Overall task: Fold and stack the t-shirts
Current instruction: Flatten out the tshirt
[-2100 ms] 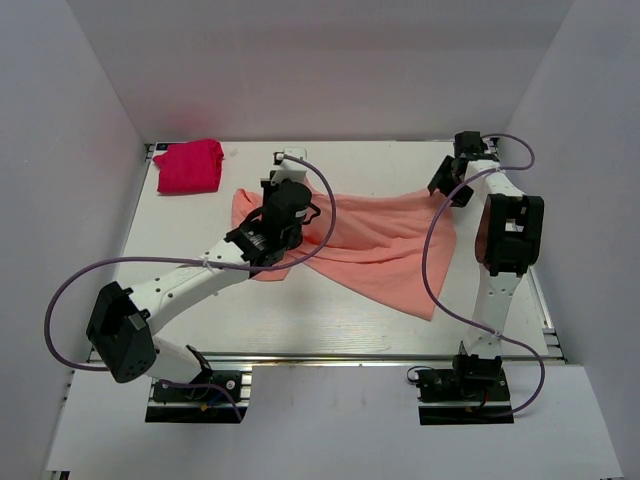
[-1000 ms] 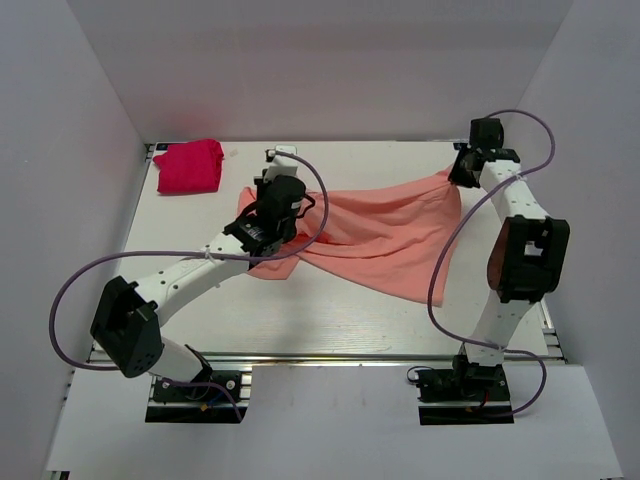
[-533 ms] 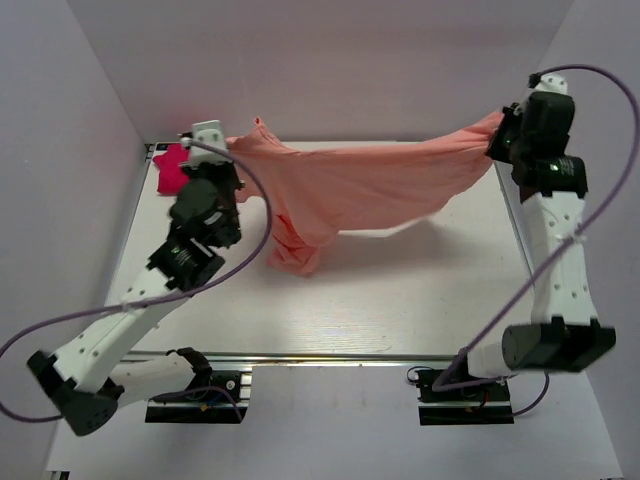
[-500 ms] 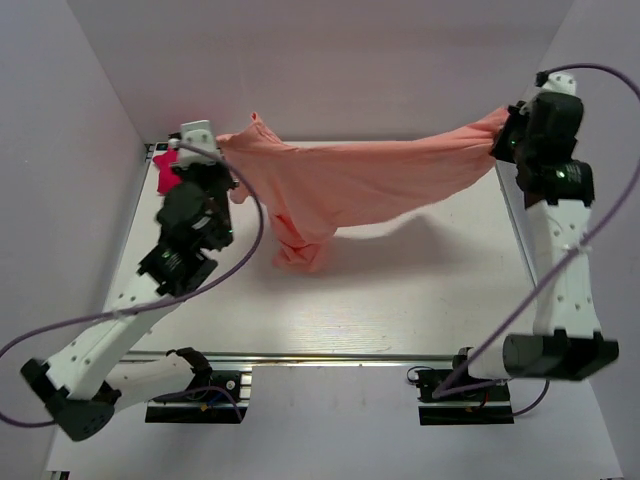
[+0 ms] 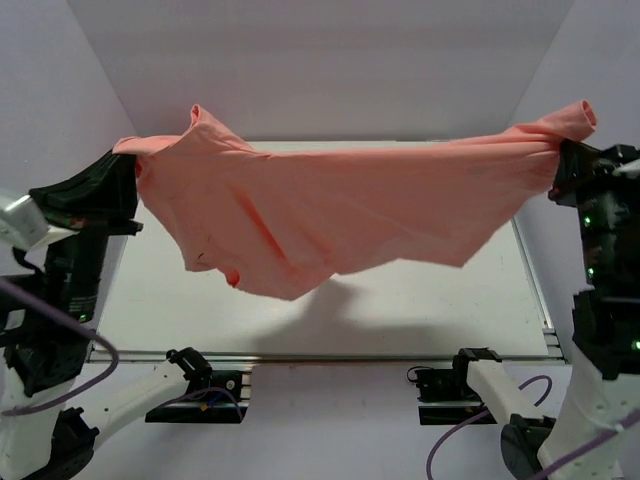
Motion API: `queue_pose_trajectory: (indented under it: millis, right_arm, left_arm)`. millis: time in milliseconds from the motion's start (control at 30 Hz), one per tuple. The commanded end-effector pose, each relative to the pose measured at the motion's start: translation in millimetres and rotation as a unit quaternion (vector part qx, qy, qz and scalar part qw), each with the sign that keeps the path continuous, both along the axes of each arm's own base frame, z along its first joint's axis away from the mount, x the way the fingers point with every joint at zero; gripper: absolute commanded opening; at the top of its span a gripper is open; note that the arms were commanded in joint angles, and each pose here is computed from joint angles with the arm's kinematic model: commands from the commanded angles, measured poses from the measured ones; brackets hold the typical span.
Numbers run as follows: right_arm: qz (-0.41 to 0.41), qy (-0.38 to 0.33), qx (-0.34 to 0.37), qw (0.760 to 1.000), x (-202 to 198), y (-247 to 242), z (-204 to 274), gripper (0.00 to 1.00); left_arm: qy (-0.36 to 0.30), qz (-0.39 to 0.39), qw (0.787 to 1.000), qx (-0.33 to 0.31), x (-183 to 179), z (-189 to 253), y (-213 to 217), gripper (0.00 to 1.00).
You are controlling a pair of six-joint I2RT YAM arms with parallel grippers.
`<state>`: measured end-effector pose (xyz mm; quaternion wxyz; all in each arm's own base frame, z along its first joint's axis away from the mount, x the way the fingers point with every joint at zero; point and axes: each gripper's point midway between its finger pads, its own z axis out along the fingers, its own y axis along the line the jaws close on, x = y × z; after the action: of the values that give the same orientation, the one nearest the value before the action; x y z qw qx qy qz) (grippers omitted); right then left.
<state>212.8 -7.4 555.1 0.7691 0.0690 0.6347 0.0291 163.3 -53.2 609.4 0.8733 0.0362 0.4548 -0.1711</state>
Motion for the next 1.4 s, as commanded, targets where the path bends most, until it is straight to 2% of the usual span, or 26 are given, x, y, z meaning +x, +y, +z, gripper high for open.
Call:
queue_pose_trajectory:
  millis: [0,67,167,300,333,433,567,633,733,800,833,867,900,933,967,1000,1033,1067,1100,1167,1200,1233,1267,1300,1333,1367]
  right_arm:
    - [-0.02,-0.049,-0.009,0.999,-27,-7,24,0.0]
    - [-0.024,-0.053,-0.007,0.998,-33,-8,25,0.0]
    - [-0.021,-0.043,-0.002,0.999,-25,-7,16,0.0]
    - [0.007,0.009,0.009,1.0,23,2,-24,0.0]
    - [0.008,0.008,0.012,1.0,27,2,-23,0.0]
    - [0.044,0.073,0.02,0.996,82,14,-80,0.0]
    - [0.086,0.15,0.047,0.984,143,29,-163,0.0]
    - [0.092,0.214,0.063,0.971,181,32,-231,0.0]
    - [0.097,0.261,0.072,0.958,219,34,-288,0.0]
    - [0.095,0.331,0.08,0.935,252,34,-353,0.0]
    - [0.099,0.319,0.075,0.939,272,34,-336,0.0]
    - [0.099,0.384,0.083,0.914,290,35,-399,0.0]
    - [0.109,0.406,0.085,0.904,296,38,-413,0.0]
    - [0.116,0.368,0.075,0.92,325,39,-377,0.0]
    - [0.112,0.424,0.079,0.895,334,38,-435,0.0]
    - [0.115,0.413,0.074,0.901,349,38,-426,0.03]
    - [0.109,0.399,0.07,0.908,365,35,-416,0.07]
    - [0.106,0.43,0.074,0.894,370,35,-454,0.08]
    - [0.106,0.417,0.072,0.9,381,33,-446,0.15]
    - [0.103,0.399,0.063,0.909,401,30,-441,0.26]
    - [0.104,0.402,0.058,0.908,405,30,-449,0.4]
    - [0.099,0.403,0.055,0.908,409,28,-454,0.66]
    - [0.098,0.393,0.054,0.913,415,28,-446,0.9]
    - [0.098,0.391,0.054,0.913,416,28,-445,0.9]
    - [0.089,0.386,0.055,0.916,418,22,-440,0.9]
    - [0.076,0.378,0.053,0.921,417,18,-428,0.9]
  left_arm:
    - [-0.023,-0.064,0.997,0.038,-22,11,-16,0.0]
    - [-0.028,-0.076,0.996,0.038,-28,15,-16,0.0]
    - [-0.006,-0.06,0.997,0.038,-11,9,-21,0.0]
    - [0.066,0.007,0.997,0.036,55,-31,-43,0.0]
    - [0.074,0.007,0.996,0.043,59,-39,-47,0.0]
    - [0.128,0.08,0.988,0.045,110,-79,-57,0.0]
    - [0.205,0.188,0.957,0.077,175,-153,-70,0.0]
    - [0.247,0.214,0.938,0.119,217,-210,-91,0.0]
    - [0.292,0.242,0.914,0.145,266,-269,-98,0.0]
    - [0.334,0.263,0.89,0.167,313,-323,-99,0.0]
    - [0.341,0.27,0.885,0.163,328,-336,-98,0.0]
    - [0.353,0.269,0.879,0.174,343,-351,-99,0.0]
    - [0.348,0.269,0.882,0.168,360,-350,-101,0.0]
    - [0.378,0.268,0.866,0.189,381,-393,-100,0.0]
    - [0.387,0.264,0.863,0.191,393,-406,-101,0.0]
    - [0.375,0.261,0.871,0.178,410,-394,-106,0.0]
    - [0.383,0.262,0.867,0.183,421,-408,-103,0.0]
    - [0.387,0.256,0.864,0.195,439,-428,-113,0.0]
    - [0.389,0.262,0.862,0.193,450,-436,-109,0.0]
    - [0.386,0.25,0.867,0.191,473,-438,-115,0.1]
    - [0.399,0.246,0.86,0.201,483,-467,-114,0.15]
    - [0.4,0.245,0.862,0.19,490,-471,-108,0.22]
    - [0.4,0.238,0.867,0.178,495,-475,-113,0.49]
    - [0.4,0.235,0.87,0.168,500,-471,-107,0.7]
    - [0.403,0.228,0.871,0.166,502,-474,-111,0.99]
    - [0.405,0.223,0.872,0.161,505,-469,-106,0.99]
